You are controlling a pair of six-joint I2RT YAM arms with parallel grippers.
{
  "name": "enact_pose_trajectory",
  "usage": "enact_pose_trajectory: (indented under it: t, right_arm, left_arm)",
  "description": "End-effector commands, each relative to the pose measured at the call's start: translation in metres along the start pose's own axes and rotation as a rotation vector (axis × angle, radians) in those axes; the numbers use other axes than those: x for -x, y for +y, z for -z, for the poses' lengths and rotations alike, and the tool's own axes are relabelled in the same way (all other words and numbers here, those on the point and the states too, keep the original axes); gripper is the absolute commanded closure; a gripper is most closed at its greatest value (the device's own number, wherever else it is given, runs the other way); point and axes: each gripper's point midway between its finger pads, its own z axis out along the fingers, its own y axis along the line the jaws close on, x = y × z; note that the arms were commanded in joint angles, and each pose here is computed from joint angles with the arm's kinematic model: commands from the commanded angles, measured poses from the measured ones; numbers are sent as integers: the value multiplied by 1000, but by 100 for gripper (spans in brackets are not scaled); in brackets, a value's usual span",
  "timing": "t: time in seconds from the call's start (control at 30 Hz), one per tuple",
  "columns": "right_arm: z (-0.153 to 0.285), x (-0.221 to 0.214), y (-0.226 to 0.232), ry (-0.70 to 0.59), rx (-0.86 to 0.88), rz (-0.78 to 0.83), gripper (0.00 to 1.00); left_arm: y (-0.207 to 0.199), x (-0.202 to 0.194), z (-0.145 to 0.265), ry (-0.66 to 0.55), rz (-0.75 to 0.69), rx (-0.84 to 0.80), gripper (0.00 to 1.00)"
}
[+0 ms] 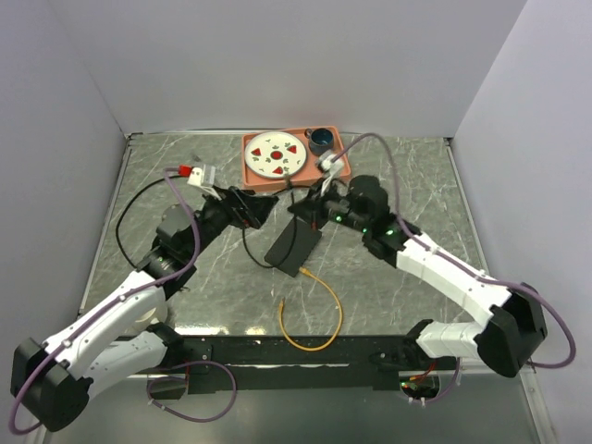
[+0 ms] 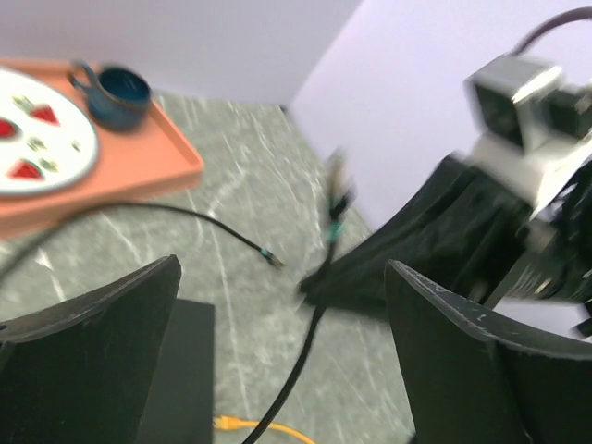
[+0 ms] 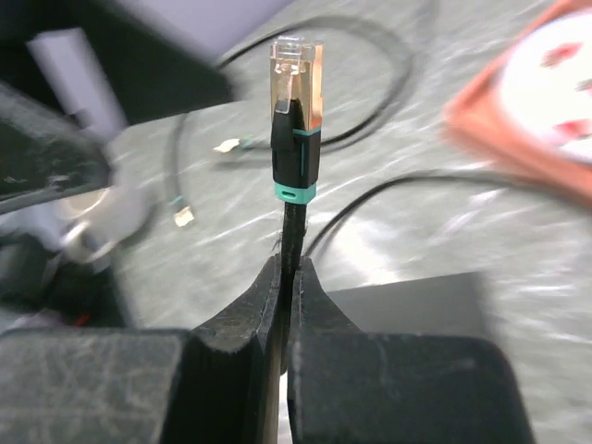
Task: Insert the plug into the switch port
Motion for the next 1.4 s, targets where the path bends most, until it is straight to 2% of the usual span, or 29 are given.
enact_pose_trajectory:
  t: [0.0,0.13,0.17,0.27,0.33,0.43,0.5,0.53,0.57,0.6,0.63,0.7,0.73,0.87,0.93,1.03,1.07,1.17,1.2,1.3,1.37]
  right_arm:
    - [64,96,-33,-174,-253,212,100]
    - [143,167,-40,-385,-478,331,100]
    - [177,190,-31,-492,-532,377,100]
    - [230,213,-15,-622,-597,428,100]
    - [248,220,-11,-642,-631,439,100]
    - [243,215,-10,-534,-621,482,100]
    - [215,186,-29,-327,-619,480,100]
    - [209,186,-25,-278,-584,475,100]
    - [182,170,-36,-166,-557,465,100]
    - [173,152,-39,-70,-532,453,100]
    - [146,133,-40,17,-443,449,100]
    - [121,100,-42,124,-370,434,100]
    - [103,76,-38,199,-279,426,100]
    - [60,0,-7,387,-21,434,100]
    - [44,-41,-4,481,28,428,100]
    - [31,-83,9,551,135,385,100]
    - [27,-84,13,538,159,381,100]
    - [23,-89,31,484,278,367,100]
    - [25,-92,38,474,321,357,100]
    - [27,-84,48,436,362,364,100]
    - [26,-83,48,441,368,369,100]
  left_arm:
    - [-3,41,13,-105,-97,30,3]
    - [3,41,18,-105,-103,56,3]
    - [5,39,18,-100,-104,60,3]
    - [7,35,20,-98,-99,62,3]
    - [9,32,20,-89,-103,65,3]
    - [8,31,20,-79,-127,54,3]
    - [8,31,21,-75,-139,58,3]
    - [9,31,22,-71,-148,61,3]
    - [9,30,22,-65,-152,59,3]
    - [9,29,23,-58,-156,60,3]
    - [10,28,23,-48,-161,67,3]
    - [11,26,24,-32,-160,73,3]
    - [11,27,24,-27,-162,72,3]
    - [13,18,28,10,-156,72,3]
    - [19,13,32,17,-153,90,3]
    - [41,13,41,8,-129,180,3]
    - [43,13,43,0,-126,175,3]
    - [44,7,49,5,-101,98,2]
    - [38,-2,48,44,-75,37,1]
    - [42,-21,43,130,-7,-17,10]
    - [25,-31,42,185,19,-138,14]
